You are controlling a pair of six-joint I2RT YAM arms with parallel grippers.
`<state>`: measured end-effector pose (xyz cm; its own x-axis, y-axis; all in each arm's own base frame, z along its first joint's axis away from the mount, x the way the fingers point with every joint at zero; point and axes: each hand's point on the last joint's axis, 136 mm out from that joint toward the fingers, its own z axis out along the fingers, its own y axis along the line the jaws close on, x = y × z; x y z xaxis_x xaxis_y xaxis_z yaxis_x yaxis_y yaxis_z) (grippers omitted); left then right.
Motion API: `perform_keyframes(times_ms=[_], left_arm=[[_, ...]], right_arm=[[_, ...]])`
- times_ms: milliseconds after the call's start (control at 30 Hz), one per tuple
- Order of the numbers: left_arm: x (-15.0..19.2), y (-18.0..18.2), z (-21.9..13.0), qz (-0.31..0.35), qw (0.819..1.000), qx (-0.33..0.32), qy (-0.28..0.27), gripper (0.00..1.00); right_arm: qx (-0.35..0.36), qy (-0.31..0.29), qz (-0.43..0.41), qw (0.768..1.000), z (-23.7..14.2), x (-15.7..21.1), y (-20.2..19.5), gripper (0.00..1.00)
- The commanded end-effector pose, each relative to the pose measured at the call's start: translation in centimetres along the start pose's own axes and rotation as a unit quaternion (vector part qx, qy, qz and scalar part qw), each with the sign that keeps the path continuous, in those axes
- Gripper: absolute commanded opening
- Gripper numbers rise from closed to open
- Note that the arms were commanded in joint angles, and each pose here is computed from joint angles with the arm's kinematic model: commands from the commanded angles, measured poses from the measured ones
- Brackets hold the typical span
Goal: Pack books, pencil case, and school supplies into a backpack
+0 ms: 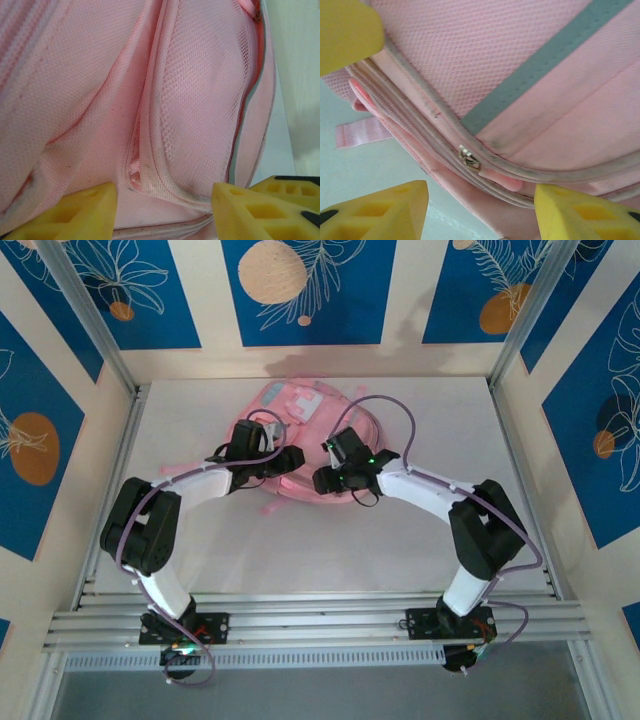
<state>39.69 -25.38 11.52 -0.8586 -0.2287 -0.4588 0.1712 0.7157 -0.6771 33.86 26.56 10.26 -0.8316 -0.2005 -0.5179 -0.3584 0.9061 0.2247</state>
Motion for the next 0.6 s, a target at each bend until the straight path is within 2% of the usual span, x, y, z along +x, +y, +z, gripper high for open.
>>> perform_keyframes(times_ms=[0,433,567], left_arm=[[0.4,0.7,-0.6,-0.005,1.0,-0.017,0.013,0.53],[0.0,-0.4,-1.2,-0.013,1.0,0.001,0.005,0.53],[-0.1,-0.6,-1.4,-0.017,1.0,0.005,0.0,0.52]], right_arm=[[-0.027,-0.012,0.009,1.0,0.2,-0.7,0.0,0.6],[-0.034,0.004,0.032,0.999,4.1,0.1,0.0,0.53],[-0.054,0.007,0.032,0.998,4.7,-0.1,1.2,0.44]])
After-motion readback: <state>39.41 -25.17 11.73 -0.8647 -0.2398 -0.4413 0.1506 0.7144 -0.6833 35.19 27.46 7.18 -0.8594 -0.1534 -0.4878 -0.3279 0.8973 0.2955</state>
